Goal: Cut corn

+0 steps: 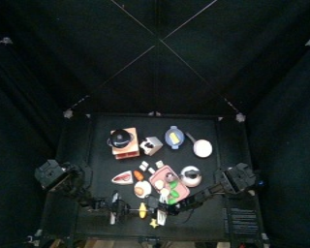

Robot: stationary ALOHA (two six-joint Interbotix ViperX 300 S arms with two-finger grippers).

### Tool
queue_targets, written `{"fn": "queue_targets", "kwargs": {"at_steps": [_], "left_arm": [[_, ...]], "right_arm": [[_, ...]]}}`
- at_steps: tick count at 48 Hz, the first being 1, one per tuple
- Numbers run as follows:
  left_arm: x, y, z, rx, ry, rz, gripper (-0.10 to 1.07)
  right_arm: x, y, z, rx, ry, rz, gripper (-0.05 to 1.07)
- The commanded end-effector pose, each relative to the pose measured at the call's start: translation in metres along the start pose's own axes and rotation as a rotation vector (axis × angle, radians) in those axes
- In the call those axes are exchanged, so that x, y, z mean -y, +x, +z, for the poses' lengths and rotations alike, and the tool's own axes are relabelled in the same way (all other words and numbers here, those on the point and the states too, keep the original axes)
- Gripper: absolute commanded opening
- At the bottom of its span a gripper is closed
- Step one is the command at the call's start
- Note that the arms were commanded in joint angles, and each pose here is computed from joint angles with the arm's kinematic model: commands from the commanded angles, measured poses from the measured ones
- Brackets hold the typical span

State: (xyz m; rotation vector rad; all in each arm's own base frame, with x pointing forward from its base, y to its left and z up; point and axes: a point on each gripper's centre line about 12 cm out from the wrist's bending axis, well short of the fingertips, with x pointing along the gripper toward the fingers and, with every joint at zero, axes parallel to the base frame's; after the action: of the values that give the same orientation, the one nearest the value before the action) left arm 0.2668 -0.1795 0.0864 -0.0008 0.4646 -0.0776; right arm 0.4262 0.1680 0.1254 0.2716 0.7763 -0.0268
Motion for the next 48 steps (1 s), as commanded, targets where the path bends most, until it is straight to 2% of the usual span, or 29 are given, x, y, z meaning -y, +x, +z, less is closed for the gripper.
{"fn": "queue_targets", "kwargs": {"at_steps": [1, 48], "left_arm": [[0.006, -0.001, 0.001, 0.003, 0.003, -0.02, 0.55], [0.003, 0.003, -0.009, -0.024, 0.007, 0.007, 0.55]], "right_arm": [[-0.004, -0.005, 0.01, 0.024, 0.01, 0.014, 0.47], [0.003, 0.005, -0.001, -0.013, 0.041, -0.01, 0.47]]}}
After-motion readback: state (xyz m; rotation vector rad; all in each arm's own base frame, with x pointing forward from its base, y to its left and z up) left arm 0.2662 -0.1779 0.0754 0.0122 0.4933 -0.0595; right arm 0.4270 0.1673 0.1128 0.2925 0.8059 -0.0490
